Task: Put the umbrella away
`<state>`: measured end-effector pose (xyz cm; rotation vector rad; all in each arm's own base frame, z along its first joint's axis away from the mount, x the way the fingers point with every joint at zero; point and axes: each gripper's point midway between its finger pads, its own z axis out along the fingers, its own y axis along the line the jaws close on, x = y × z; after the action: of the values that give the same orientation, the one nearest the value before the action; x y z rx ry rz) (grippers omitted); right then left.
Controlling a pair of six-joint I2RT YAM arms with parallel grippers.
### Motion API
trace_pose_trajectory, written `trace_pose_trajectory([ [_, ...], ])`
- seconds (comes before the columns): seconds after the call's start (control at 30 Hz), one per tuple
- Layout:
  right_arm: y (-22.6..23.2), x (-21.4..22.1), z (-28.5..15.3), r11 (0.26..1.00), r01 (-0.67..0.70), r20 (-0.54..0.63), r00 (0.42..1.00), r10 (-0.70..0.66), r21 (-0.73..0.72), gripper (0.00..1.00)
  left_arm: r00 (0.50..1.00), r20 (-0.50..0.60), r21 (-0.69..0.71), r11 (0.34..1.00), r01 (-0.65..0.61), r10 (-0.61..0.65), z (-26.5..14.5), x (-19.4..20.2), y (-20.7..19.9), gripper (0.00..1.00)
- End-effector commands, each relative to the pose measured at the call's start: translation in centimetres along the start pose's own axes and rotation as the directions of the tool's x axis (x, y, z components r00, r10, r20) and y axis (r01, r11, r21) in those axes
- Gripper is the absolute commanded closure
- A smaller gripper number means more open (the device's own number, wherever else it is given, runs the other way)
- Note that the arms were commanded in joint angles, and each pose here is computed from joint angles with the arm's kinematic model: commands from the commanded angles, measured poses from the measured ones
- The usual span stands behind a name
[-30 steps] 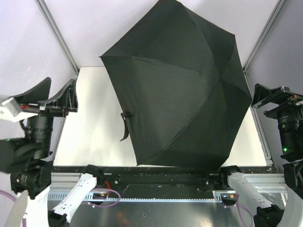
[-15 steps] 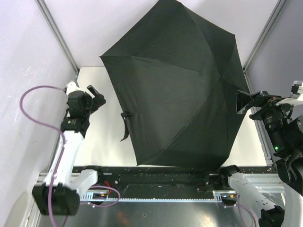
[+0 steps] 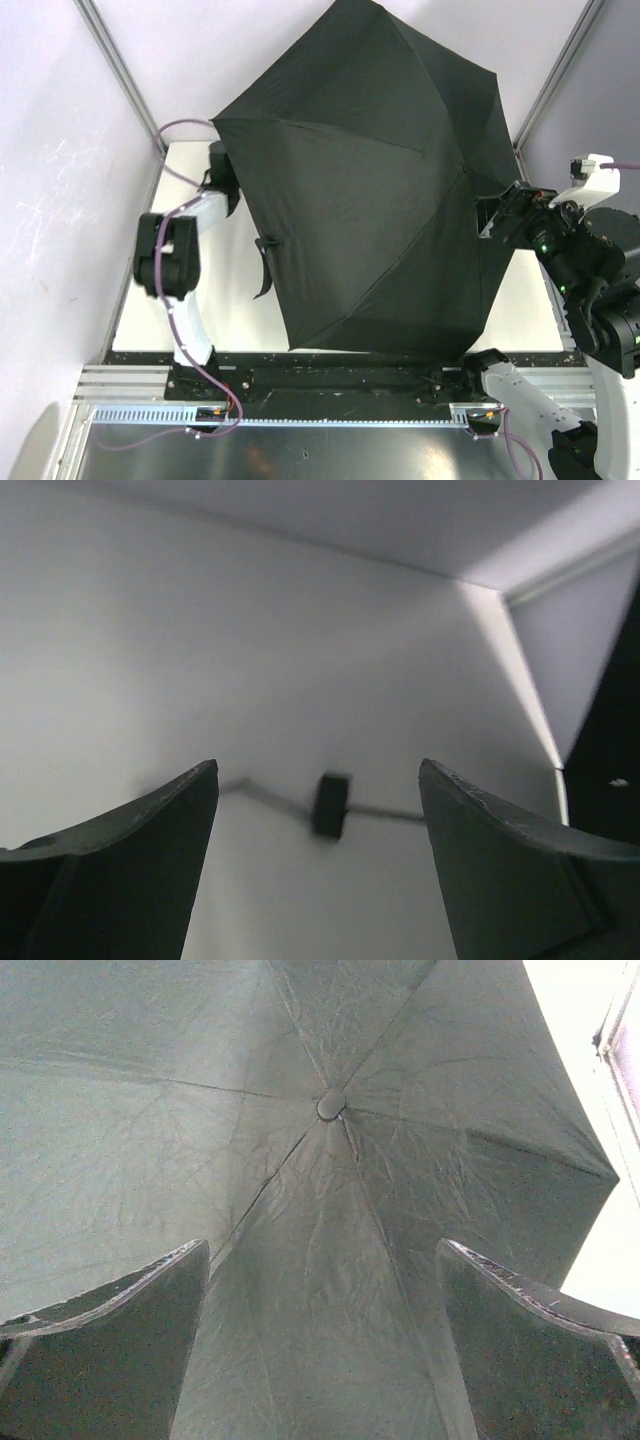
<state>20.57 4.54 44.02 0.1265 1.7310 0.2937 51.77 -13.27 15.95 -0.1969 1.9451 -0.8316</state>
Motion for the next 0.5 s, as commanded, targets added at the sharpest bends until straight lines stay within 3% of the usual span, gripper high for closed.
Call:
trace_pose_trajectory([
  [0.0,1.0,-0.6,-1.3,0.997,-0.057,0.016,0.998,0.058,-0.054,0.01,0.989,0.069,0.371,0.917,-0.148,0.131,5.6,-2.2,-11.1,0.17],
  [0.27,3.5,-2.1,-2.4,0.963,-0.216,0.021,0.975,0.222,-0.161,0.01,0.997,-0.023,0.502,0.863,-0.049,0.070,13.0,3.1,-17.4,0.19],
  [0.47,4.0,-1.9,-3.0,0.939,-0.294,-0.003,0.954,0.298,-0.177,0.01,0.980,-0.158,0.611,0.791,0.004,0.117,12.6,9.7,-22.3,0.22],
])
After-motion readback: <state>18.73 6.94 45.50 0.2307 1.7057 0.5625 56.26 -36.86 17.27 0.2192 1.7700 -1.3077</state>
